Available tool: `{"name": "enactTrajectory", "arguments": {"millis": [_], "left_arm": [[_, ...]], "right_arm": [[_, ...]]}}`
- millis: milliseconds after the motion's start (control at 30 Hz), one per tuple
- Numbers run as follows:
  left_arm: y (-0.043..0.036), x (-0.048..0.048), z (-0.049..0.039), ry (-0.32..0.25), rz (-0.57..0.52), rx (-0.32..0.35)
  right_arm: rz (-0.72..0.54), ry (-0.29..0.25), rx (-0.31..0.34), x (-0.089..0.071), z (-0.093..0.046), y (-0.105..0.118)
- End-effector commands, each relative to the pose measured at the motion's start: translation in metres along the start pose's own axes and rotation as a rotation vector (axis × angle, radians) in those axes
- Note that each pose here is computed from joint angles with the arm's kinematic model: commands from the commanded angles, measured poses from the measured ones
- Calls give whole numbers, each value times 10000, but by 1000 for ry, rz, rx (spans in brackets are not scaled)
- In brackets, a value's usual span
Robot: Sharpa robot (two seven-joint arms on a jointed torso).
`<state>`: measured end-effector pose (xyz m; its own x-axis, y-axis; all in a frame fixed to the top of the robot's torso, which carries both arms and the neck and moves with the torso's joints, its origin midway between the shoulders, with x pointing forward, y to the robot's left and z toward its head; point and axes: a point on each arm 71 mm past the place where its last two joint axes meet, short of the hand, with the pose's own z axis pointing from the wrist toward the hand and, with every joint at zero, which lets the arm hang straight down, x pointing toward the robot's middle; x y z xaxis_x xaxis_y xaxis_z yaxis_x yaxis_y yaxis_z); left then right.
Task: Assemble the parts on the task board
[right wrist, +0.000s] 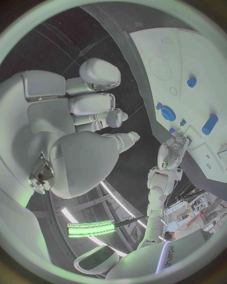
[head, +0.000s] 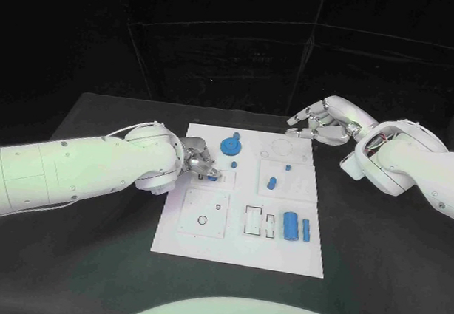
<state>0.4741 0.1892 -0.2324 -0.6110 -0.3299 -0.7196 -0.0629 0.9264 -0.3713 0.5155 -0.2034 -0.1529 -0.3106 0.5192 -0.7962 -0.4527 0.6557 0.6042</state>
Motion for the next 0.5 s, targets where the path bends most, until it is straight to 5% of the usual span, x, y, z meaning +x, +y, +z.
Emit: {"name": "enactTrajectory", "arguments": {"millis": [33, 500], "left_arm": [[17, 12, 5, 11, 2, -12], [-14, -9, 55, 7, 4, -16]], "right_arm": [[4, 5, -8, -5, 7, 12], [5, 7, -10, 5, 22, 20]]}}
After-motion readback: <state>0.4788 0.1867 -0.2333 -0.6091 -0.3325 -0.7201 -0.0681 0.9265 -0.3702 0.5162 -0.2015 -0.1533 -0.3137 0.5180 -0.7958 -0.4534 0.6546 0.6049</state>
